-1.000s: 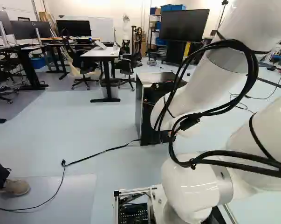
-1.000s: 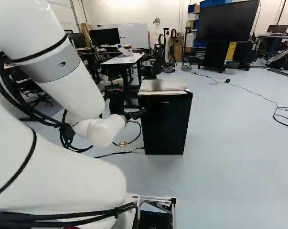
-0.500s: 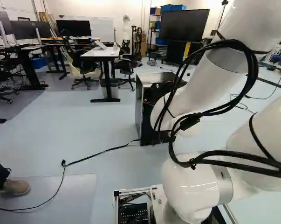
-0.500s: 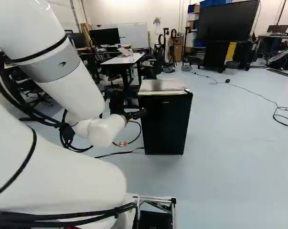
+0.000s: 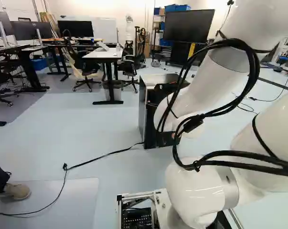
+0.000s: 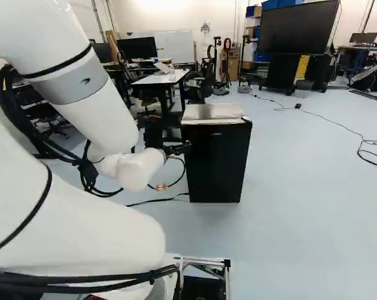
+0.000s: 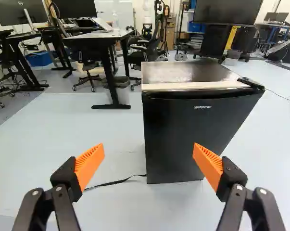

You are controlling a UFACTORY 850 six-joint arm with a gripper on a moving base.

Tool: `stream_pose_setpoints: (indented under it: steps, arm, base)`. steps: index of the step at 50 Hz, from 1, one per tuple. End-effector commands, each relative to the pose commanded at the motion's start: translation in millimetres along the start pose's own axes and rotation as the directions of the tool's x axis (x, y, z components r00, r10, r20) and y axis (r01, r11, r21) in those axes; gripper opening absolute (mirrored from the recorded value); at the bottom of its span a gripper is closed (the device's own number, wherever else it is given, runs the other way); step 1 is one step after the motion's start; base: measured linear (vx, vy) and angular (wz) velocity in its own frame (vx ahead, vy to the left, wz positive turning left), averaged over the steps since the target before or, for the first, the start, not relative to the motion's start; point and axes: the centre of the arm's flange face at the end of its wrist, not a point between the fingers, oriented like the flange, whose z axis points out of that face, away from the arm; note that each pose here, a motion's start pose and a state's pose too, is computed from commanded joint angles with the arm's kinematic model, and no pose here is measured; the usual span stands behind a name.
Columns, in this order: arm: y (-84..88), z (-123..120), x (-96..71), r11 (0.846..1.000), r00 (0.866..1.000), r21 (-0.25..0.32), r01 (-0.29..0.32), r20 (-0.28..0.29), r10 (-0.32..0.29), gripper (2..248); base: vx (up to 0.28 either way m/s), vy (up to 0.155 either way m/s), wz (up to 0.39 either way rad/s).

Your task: Open the fridge door

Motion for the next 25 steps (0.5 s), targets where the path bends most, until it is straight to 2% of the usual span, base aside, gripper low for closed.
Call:
stream_pose_setpoints:
  steps: [25]
  arm:
    - [0.0,12.2,6.0,1.0,1.0,0.0,0.0,0.005,0.0,247]
  base:
    - [0.0,0.0,0.0]
